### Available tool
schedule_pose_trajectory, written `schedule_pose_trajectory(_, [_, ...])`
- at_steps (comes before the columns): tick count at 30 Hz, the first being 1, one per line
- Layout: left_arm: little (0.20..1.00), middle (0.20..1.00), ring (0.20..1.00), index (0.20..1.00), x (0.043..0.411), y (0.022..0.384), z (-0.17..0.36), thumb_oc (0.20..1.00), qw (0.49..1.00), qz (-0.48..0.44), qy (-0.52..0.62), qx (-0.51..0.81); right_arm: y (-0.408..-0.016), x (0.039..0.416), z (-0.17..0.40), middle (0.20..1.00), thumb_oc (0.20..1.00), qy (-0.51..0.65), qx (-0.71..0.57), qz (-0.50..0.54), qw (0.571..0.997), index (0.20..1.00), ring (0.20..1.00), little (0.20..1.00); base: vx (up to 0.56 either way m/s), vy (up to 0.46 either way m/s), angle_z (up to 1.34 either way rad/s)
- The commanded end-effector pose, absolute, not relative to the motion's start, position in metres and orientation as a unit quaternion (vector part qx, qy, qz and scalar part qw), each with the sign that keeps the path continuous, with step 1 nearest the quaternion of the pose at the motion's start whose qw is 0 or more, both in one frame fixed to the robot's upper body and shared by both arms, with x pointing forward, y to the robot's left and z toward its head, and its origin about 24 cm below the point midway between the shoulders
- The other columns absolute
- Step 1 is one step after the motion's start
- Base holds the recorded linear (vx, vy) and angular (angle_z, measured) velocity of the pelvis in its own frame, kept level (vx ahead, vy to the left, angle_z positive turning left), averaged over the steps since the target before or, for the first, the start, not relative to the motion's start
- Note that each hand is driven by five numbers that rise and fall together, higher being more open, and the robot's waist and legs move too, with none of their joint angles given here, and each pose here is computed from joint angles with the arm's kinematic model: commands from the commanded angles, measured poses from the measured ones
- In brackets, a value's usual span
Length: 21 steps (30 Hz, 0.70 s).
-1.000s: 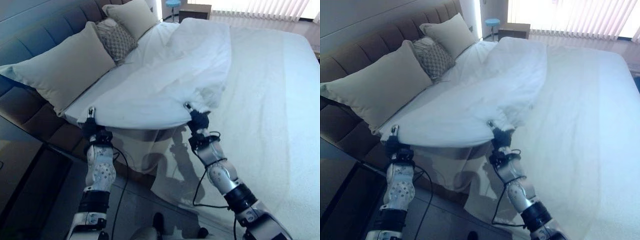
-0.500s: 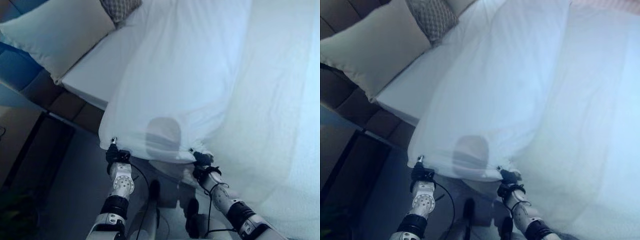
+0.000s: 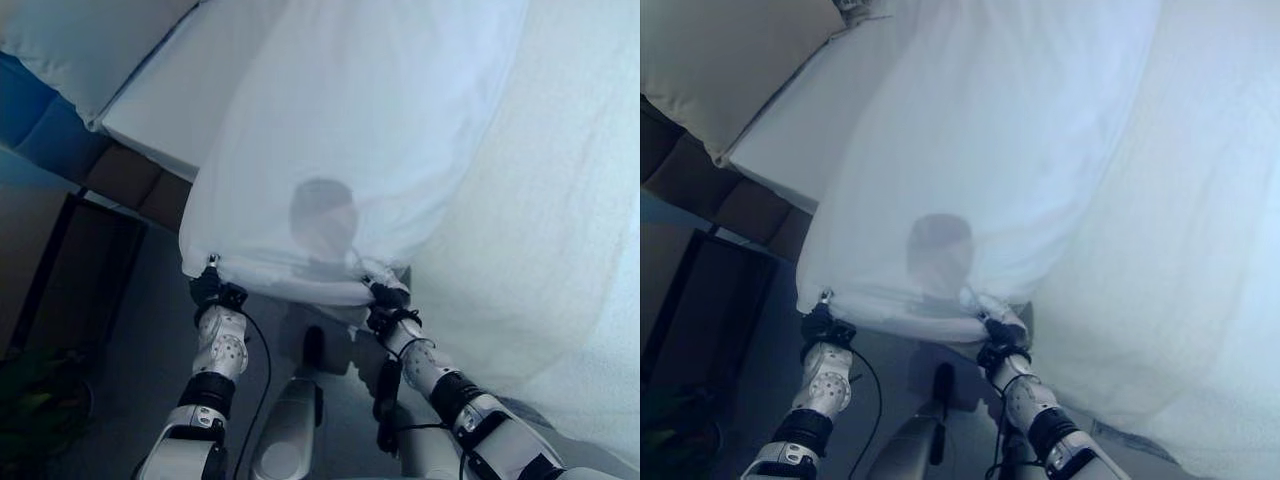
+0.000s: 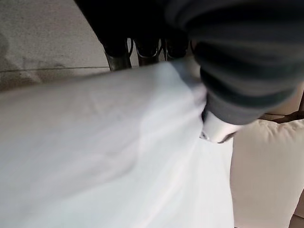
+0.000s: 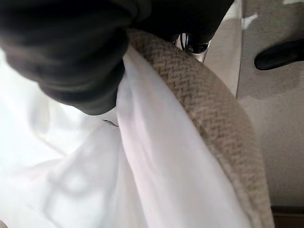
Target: Make the bed
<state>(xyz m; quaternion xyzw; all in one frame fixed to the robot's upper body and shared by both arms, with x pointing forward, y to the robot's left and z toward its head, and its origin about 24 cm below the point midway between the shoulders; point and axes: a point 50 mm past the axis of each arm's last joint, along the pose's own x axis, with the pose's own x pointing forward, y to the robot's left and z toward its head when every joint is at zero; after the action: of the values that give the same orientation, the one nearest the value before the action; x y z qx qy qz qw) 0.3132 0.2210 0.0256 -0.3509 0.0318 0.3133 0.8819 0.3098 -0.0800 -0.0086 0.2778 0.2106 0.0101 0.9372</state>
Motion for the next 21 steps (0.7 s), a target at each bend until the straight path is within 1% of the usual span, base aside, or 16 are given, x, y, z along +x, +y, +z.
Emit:
schedule_pose_trajectory(1, [0.2,0.2,0.2,0.2,0.294,0.289,0.052,0.2,0.871,0.413,-0.049,-0.26,-0.036,0.286,-0.018,0.2,0.2,0.25,0.327,0.046,0.91,0.2,0.2,0.2,0.0,0.0,0.0])
schedule_pose_trajectory(3, [0.2,0.2,0.2,0.2,0.296,0.293,0.059,0.2,0.872,0.422,-0.059,-0.24,-0.031,0.283,-0.017,0.2,0.2,0.249,0.33,0.053,0.909,0.2,0.2,0.2,0.0,0.0,0.0])
schedule_pose_trajectory(6, [0.2,0.2,0.2,0.2,0.294,0.3,0.063,0.2,0.868,0.444,-0.062,-0.216,-0.021,0.269,-0.021,0.2,0.2,0.26,0.348,0.048,0.899,0.2,0.2,0.2,-0.01,0.003,-0.01])
schedule_pose_trajectory(7, [0.2,0.2,0.2,0.2,0.294,0.301,0.064,0.2,0.867,0.451,-0.057,-0.202,-0.017,0.263,-0.023,0.529,0.529,0.268,0.353,0.044,0.895,0.529,0.529,0.529,-0.01,0.023,-0.08])
schedule_pose_trajectory(8, [1.0,1.0,1.0,1.0,0.294,0.299,0.061,1.0,0.869,0.456,-0.044,-0.185,-0.008,0.251,-0.027,1.0,1.0,0.288,0.35,0.06,0.889,1.0,1.0,1.0,-0.01,0.019,-0.06])
schedule_pose_trajectory(9, [1.0,1.0,1.0,1.0,0.294,0.299,0.061,1.0,0.869,0.456,-0.043,-0.185,-0.007,0.25,-0.027,1.0,1.0,0.288,0.35,0.06,0.889,1.0,1.0,1.0,0.0,0.034,-0.05])
schedule_pose_trajectory(10, [1.0,1.0,1.0,1.0,0.295,0.295,0.057,1.0,0.871,0.463,-0.025,-0.16,0.001,0.238,-0.036,1.0,1.0,0.315,0.328,0.077,0.887,1.0,1.0,1.0,0.0,0.0,0.0])
schedule_pose_trajectory(12, [1.0,1.0,1.0,1.0,0.295,0.292,0.061,1.0,0.873,0.462,-0.035,-0.15,0.003,0.237,-0.037,1.0,1.0,0.319,0.316,0.087,0.889,1.0,1.0,1.0,0.0,0.0,0.0])
schedule_pose_trajectory(13, [1.0,1.0,1.0,1.0,0.296,0.292,0.063,1.0,0.875,0.468,-0.036,-0.119,0.008,0.233,-0.041,1.0,1.0,0.332,0.286,0.117,0.892,1.0,1.0,1.0,0.0,0.0,0.0])
schedule_pose_trajectory(15, [1.0,1.0,1.0,1.0,0.294,0.293,0.064,1.0,0.872,0.481,-0.037,-0.08,0.006,0.232,-0.047,1.0,1.0,0.337,0.233,0.156,0.899,1.0,1.0,1.0,0.0,0.0,0.0])
schedule_pose_trajectory(18, [1.0,1.0,1.0,1.0,0.286,0.307,0.059,1.0,0.858,0.513,-0.022,-0.031,-0.015,0.239,-0.053,1.0,1.0,0.321,0.155,0.187,0.915,1.0,1.0,1.0,0.01,-0.011,0.0])
schedule_pose_trajectory(19, [1.0,1.0,1.0,1.0,0.284,0.313,0.061,1.0,0.85,0.525,-0.024,-0.033,-0.036,0.243,-0.058,1.0,1.0,0.319,0.127,0.177,0.922,1.0,1.0,1.0,0.04,-0.03,0.01])
schedule_pose_trajectory(20, [1.0,1.0,1.0,1.0,0.284,0.313,0.061,1.0,0.85,0.524,-0.024,-0.034,-0.036,0.243,-0.058,1.0,1.0,0.319,0.127,0.176,0.922,1.0,1.0,1.0,0.03,-0.042,-0.04])
schedule_pose_trajectory(21, [1.0,1.0,1.0,1.0,0.282,0.313,0.06,1.0,0.85,0.525,-0.024,-0.041,-0.045,0.244,-0.06,1.0,1.0,0.32,0.123,0.166,0.925,1.0,1.0,1.0,0.02,-0.037,-0.06])
